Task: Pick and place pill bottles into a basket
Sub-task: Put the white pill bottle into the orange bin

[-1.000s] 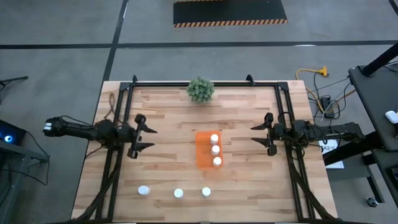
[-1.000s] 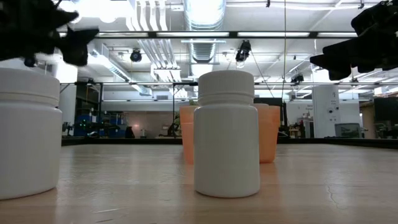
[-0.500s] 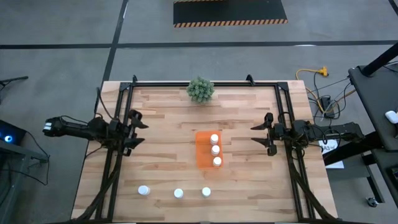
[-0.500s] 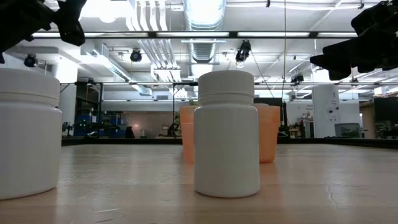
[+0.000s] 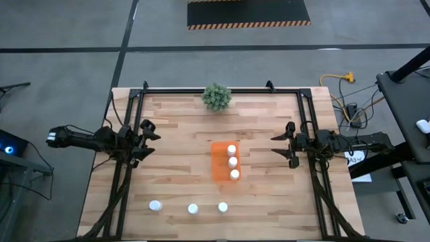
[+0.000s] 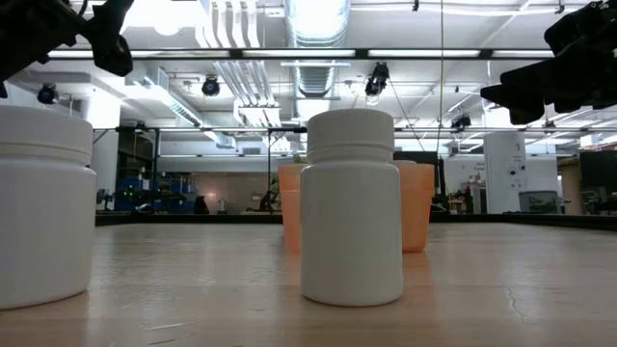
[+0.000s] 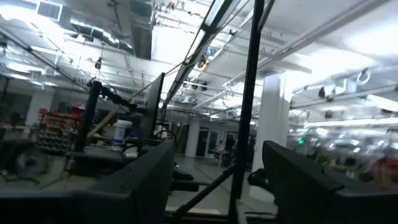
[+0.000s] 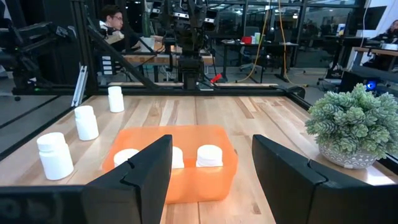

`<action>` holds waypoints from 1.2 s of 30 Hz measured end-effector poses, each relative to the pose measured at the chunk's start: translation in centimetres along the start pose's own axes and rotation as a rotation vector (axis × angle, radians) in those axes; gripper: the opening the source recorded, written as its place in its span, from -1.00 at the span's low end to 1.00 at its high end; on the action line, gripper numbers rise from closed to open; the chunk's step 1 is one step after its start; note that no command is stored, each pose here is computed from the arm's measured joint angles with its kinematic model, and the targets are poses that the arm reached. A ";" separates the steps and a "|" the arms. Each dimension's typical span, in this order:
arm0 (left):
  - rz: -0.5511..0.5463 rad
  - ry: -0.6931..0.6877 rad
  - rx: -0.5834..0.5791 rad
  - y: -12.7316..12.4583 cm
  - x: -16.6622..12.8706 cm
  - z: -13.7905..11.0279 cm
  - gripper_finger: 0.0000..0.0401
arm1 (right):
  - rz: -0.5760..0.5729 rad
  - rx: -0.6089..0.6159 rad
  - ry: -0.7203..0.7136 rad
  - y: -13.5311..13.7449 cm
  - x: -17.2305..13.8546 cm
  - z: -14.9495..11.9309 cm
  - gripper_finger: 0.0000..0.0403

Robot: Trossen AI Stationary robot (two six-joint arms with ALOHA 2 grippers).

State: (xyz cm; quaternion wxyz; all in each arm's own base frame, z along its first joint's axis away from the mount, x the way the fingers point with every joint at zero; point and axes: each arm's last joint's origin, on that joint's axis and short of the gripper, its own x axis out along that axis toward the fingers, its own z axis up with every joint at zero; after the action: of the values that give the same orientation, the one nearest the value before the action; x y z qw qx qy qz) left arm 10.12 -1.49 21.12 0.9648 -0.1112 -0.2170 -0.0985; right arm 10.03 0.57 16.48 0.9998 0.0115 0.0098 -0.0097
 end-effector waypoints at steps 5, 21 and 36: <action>-0.029 -0.076 -0.111 -0.2 0.1 0.7 0.14 | 0.000 -0.001 0.000 0.0 0.0 0.0 0.04; -0.506 -0.100 -0.125 -2.5 3.2 2.0 0.14 | 0.000 0.000 0.000 0.0 0.0 0.0 0.04; -0.529 0.455 -0.347 -6.2 12.5 0.2 0.14 | 0.000 -0.001 -0.001 0.0 0.0 0.0 0.04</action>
State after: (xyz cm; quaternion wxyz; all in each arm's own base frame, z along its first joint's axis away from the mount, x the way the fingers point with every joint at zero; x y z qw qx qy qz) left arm 19.62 -9.09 27.89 0.8965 -0.1882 0.0010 -0.4010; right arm 10.03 0.57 16.50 0.9998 0.0108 0.0095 -0.0097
